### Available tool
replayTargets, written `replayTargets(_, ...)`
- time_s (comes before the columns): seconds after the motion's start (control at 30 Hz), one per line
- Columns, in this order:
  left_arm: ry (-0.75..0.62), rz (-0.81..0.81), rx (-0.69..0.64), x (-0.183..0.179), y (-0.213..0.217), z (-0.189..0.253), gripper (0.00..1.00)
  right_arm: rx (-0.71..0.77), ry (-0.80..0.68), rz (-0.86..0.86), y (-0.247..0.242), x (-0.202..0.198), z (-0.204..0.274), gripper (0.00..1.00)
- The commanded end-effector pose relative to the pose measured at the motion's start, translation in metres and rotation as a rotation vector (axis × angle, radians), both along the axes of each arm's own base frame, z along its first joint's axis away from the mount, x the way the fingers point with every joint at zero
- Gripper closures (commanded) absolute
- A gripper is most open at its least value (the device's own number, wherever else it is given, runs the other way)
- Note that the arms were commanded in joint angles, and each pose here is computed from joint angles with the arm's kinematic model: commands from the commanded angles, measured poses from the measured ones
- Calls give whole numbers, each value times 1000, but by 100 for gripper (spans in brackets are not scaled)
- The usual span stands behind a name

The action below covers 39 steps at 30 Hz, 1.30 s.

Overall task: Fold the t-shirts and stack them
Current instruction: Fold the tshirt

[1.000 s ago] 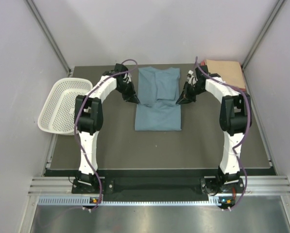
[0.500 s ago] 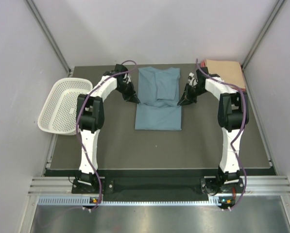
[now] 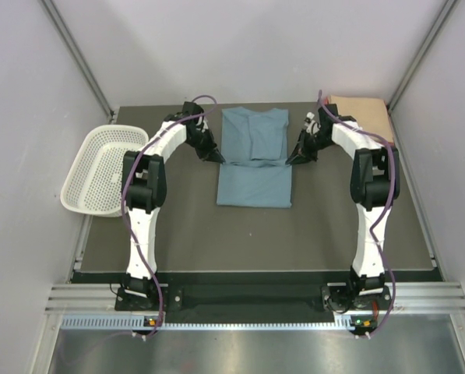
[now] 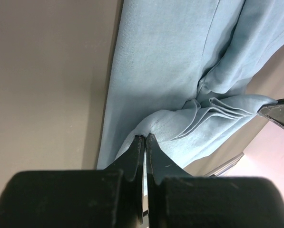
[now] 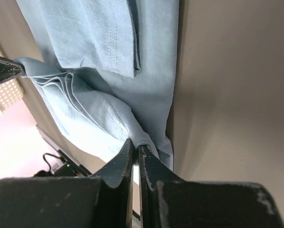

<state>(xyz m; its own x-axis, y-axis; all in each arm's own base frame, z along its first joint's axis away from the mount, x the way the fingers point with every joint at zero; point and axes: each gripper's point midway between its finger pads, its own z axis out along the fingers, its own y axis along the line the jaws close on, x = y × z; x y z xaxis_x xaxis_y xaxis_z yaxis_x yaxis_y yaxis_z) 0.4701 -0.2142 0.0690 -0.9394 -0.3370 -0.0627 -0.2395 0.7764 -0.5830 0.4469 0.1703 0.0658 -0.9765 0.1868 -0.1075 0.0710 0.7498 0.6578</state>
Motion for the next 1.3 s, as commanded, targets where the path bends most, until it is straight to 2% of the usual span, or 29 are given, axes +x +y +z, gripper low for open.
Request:
replayTargets(0.0,-54,16,-35,13,-2,16,100,20,-36,-23,-6,17,9,100)
replayTargets(0.1,-42,17,-24,12,0,10,96,23,-33,-23,-5,19,5,99)
replayTargets(0.13,-40,18,-17,12,1,9,93,22,-31,-23,-6,20,2,94)
replayTargets(0.17,-36,28,13,12,6,8,84,24,-35,-24,-6,22,3,82)
replayTargets(0.23,-57,31,58,13,13,9,73,25,-36,-21,-5,25,1,71)
replayTargets(0.27,-77,34,78,13,17,18,65,16,-46,-25,-7,28,4,61)
replayTargets(0.37,-123,59,188,11,37,30,55,-77,-70,-26,-19,31,13,43)
replayTargets(0.4,-138,65,224,11,43,31,38,-111,-86,-22,-24,31,20,41)
replayTargets(0.43,-169,66,224,9,45,46,37,-176,-102,-17,-34,31,21,38)
replayTargets(0.5,-162,52,229,-4,47,43,38,-229,-108,-11,-43,21,34,34)
replayTargets(0.53,-184,46,212,-9,45,56,38,-240,-119,6,-44,16,37,33)
replayTargets(0.57,-159,25,200,-22,42,46,39,-245,-92,28,-41,1,30,31)
replayTargets(0.63,-178,-26,112,-34,27,55,40,-242,-137,58,-36,-12,44,28)
replayTargets(0.67,-143,-59,90,-49,21,43,40,-242,-94,75,-34,-31,29,25)
replayTargets(0.7,-146,-87,76,-55,17,41,40,-212,-121,82,-30,-40,41,24)
replayTargets(0.73,-161,-105,59,-59,13,41,40,-185,-160,90,-26,-40,40,24)
replayTargets(0.77,-130,-138,30,-74,7,32,40,-164,-132,103,-23,-60,32,24)
replayTargets(0.9,-158,-184,-9,-96,2,27,40,-75,-138,151,-11,-95,19,27)
replayTargets(1.03,-185,-209,-34,-107,0,16,41,-40,-161,170,-8,-118,5,37)
replayTargets(1.13,-186,-206,-47,-111,-1,12,42,-12,-187,198,2,-122,2,47)
replayTargets(1.27,-172,-208,-49,-116,-1,5,43,-15,-168,226,11,-124,-8,53)
